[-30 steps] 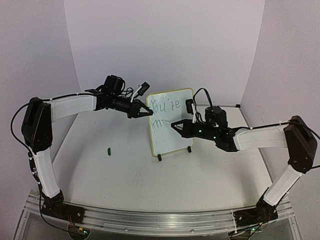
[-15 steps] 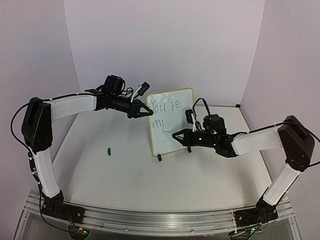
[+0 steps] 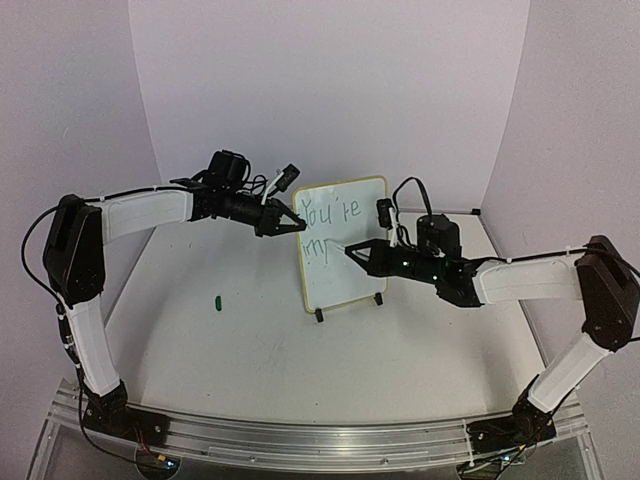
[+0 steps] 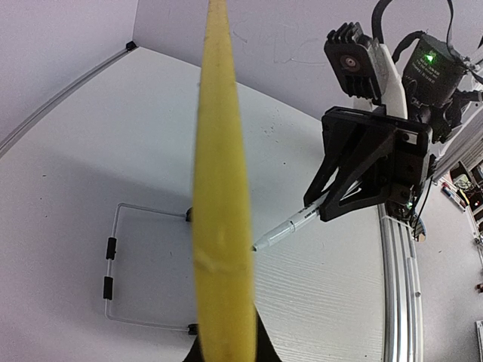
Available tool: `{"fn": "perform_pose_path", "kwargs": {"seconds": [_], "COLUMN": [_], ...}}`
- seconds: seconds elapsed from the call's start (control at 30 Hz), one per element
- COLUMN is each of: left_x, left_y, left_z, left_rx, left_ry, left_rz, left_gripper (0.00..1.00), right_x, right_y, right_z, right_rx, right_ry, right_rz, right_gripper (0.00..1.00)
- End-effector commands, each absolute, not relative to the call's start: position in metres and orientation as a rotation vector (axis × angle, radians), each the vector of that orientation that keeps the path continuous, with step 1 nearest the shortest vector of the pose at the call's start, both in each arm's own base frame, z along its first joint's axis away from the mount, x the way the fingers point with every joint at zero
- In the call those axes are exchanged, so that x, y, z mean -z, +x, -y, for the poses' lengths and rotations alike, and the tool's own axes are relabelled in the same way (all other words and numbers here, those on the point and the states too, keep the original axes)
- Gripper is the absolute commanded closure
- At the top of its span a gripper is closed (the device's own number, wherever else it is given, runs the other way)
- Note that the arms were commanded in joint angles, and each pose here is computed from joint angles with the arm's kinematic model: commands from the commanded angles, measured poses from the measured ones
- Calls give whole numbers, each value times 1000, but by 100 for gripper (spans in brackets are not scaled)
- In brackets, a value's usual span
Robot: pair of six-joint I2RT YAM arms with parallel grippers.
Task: Write a sentence on the whiteboard
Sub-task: Pick up the sentence from the whiteboard.
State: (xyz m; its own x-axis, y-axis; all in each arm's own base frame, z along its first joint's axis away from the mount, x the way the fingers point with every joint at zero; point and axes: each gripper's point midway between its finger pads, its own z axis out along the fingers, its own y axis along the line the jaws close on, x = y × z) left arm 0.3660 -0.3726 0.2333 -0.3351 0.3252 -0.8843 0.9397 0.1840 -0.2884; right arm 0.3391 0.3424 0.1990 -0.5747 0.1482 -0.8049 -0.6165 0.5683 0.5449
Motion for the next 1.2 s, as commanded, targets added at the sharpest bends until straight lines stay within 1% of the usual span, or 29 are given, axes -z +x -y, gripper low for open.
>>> {"fn": "perform_pose_path", "kwargs": {"seconds": [0.0,0.37,0.73,1.17], "left_x": [-220,-219,-219,-221], "left_y": [348,348,348,348], "left_z": [378,378,378,378], "left_rx": [1183,1185,1186,1183], "left_ry": [1250,1250,1250,1250], "left_rz": [-1843,-1845,-1846,-1841], "left_gripper": [100,100,100,100], "right_x": [-219,-213,-213,-191], "right_y": [355,364,363,356], "right_z": [-349,-351,-325,-333], "right_rx": [-1071,-1044,-947,-987], "right_ry": [-376,-356,-259,-303], "right_rz": [-1851,-1866,-1866,-1935], "right_gripper": [100,100,100,100]}}
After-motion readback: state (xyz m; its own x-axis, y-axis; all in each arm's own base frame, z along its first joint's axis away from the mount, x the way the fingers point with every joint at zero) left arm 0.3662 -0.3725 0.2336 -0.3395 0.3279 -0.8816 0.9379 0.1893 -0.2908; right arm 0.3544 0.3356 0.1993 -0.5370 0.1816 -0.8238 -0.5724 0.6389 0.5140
